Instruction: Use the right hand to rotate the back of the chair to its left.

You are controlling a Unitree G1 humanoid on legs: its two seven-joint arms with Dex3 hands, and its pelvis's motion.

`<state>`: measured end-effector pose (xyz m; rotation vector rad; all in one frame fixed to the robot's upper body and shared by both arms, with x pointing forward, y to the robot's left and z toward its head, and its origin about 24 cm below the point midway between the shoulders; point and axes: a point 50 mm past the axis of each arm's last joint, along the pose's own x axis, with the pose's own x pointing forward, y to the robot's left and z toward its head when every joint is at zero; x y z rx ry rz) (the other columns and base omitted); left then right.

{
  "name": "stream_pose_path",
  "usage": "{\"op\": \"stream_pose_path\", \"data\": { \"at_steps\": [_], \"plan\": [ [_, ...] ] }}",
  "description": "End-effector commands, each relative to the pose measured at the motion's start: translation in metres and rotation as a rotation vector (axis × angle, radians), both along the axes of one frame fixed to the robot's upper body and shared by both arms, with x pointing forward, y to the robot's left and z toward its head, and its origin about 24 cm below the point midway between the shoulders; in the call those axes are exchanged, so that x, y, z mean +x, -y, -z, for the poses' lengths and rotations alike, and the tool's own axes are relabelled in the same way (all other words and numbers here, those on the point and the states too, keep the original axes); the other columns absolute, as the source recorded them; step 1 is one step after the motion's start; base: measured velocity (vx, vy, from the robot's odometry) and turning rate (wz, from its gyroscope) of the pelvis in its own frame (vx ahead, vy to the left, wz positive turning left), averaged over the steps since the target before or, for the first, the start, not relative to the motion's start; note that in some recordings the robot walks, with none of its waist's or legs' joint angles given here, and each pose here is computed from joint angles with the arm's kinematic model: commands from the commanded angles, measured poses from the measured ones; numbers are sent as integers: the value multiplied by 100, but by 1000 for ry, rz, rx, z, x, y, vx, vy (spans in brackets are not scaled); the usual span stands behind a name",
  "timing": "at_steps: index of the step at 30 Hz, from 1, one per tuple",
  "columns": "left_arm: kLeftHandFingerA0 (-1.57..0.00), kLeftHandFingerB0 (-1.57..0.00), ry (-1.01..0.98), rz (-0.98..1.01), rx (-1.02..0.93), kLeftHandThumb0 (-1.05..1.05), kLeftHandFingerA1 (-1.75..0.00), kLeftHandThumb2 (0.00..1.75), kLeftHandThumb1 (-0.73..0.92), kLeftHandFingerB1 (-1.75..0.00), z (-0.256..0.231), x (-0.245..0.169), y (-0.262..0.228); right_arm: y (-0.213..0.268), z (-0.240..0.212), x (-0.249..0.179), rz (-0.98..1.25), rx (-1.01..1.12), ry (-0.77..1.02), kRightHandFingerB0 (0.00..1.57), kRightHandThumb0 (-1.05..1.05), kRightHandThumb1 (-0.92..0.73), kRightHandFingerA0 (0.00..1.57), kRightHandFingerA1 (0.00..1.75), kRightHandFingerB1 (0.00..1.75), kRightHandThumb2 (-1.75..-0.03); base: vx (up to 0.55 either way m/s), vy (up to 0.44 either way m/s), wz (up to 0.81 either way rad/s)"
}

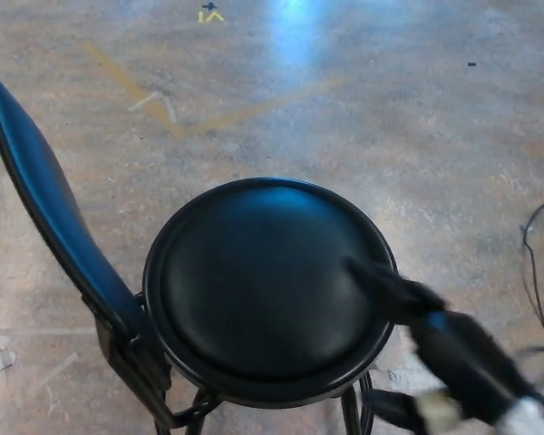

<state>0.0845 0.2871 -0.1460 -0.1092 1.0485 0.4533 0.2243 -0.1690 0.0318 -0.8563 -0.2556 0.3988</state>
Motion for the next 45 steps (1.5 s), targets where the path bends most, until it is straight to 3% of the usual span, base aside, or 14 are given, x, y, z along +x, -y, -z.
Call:
{"op": "stream_pose_path", "data": {
  "at_steps": [1, 3, 4, 8, 9, 10, 15, 16, 19, 20, 22, 29, 45],
  "plan": [
    [-48, -43, 4, -30, -8, -59, -49, 62, 75, -39, 2, -4, 2, 32, -6, -20, 81, 46, 74, 0, -101, -66, 0, 0, 0, -103, 0, 0, 0],
    [-51, -45, -9, -28, 1, -60, -48, 63, 75, -38, 2, -5, 3, 60, 11, -34, 210, 24, 19, 0, -101, -66, 0, 0, 0, -104, 0, 0, 0],
    [-45, -40, -13, -19, -4, -62, -45, 63, 78, -36, 3, -6, 3, 67, 16, -37, 239, 18, 8, 0, -101, -68, 0, 0, 0, -105, 0, 0, 0],
    [-45, -40, -18, -5, -14, -62, -45, 63, 78, -36, 3, -7, 4, 72, 22, -39, 259, 15, 6, 0, -101, -68, 0, 0, 0, -105, 0, 0, 0],
    [-45, -41, -34, 0, -13, -62, -44, 63, 78, -38, 5, -11, 7, 106, 71, -54, 501, 11, -188, 0, -105, -81, 0, 0, 0, -116, 0, 0, 0],
    [-48, -41, -34, 2, -4, -63, -49, 65, 73, -40, 5, -13, 8, 115, 89, -61, 588, 0, -269, 0, -105, -83, 0, 0, 0, -117, 0, 0, 0],
    [-48, -41, -35, 2, -1, -63, -49, 65, 73, -40, 6, -14, 9, 118, 95, -62, 611, -5, -292, 0, -105, -83, 0, 0, 0, -117, 0, 0, 0],
    [-48, -41, -36, -4, -12, -63, -49, 66, 72, -39, 6, -14, 10, 124, 120, -75, 743, 8, -462, 0, -93, -79, 0, 12, 15, -118, 0, 0, 0],
    [-48, -41, -38, -6, -16, -63, -49, 66, 72, -39, 6, -15, 10, 125, 131, -83, 796, 15, -540, 0, -93, -79, 0, 12, 15, -118, 0, 0, 0],
    [-52, -47, -39, -13, -14, -61, -47, 63, 75, -39, 7, -16, 10, 125, 138, -89, 822, 5, -594, 0, -103, -87, 0, 8, 5, -122, 0, 0, 0],
    [-48, -45, -41, -35, -22, -61, -46, 63, 76, -39, 7, -18, 11, 125, 151, -105, 875, -2, -714, 0, -105, -88, 0, 5, 2, -122, 0, 0, 0],
    [-50, -47, -39, -46, -19, -61, -47, 63, 75, -39, 8, -18, 12, 123, 160, -120, 921, 18, -812, 0, -105, -86, 0, 10, 2, -121, 0, 0, 0],
    [-49, -44, -47, -9, -15, -62, -46, 63, 78, -38, 8, -17, 13, 124, 159, -111, 974, 133, -811, 0, -105, -83, 0, 6, 3, -118, 0, 0, 0]
  ]
}}
